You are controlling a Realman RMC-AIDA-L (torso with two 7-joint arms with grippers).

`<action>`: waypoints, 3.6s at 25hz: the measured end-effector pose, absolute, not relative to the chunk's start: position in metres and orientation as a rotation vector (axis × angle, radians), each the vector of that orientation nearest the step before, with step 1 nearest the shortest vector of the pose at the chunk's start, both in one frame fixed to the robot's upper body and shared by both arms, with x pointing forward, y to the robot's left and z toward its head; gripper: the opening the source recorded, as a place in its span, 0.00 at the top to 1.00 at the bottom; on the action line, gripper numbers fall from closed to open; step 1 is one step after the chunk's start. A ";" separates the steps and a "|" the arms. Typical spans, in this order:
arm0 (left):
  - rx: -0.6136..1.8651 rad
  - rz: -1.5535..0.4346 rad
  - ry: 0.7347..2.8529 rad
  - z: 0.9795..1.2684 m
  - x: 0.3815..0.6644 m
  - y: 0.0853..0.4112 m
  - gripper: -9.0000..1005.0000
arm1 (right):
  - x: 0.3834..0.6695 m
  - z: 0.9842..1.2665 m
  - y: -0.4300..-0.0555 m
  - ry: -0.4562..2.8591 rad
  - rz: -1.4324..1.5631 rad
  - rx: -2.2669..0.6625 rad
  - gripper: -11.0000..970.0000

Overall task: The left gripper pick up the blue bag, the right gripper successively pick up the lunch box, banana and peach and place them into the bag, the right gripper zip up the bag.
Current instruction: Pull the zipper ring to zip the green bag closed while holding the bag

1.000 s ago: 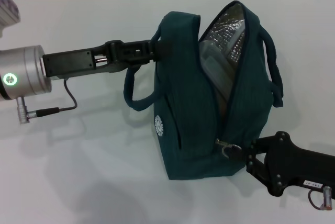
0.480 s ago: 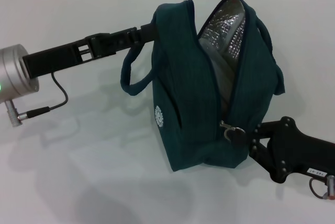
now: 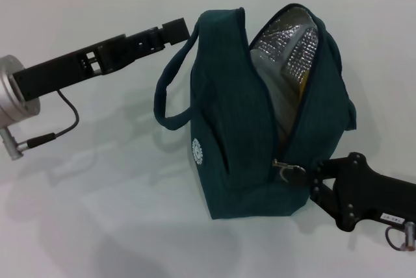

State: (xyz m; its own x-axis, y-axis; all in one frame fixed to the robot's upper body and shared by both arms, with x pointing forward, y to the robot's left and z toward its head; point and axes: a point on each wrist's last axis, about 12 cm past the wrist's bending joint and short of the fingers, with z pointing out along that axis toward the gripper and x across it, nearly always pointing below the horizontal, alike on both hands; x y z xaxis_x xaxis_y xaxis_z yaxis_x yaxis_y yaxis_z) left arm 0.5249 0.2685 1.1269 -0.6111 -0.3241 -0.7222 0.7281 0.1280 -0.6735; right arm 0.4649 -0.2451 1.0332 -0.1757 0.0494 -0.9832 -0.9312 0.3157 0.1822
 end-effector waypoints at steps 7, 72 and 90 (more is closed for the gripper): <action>0.468 -1.603 1.557 1.127 0.523 0.264 0.33 | 0.463 1.036 -0.249 1.436 1.098 -0.854 0.98; 0.577 -1.199 1.502 1.042 0.455 0.262 0.35 | 0.553 1.110 -0.194 1.189 1.163 -0.823 0.97; 0.542 -1.134 1.478 1.048 0.476 0.257 0.37 | 0.571 1.124 -0.173 1.169 1.110 -0.896 0.97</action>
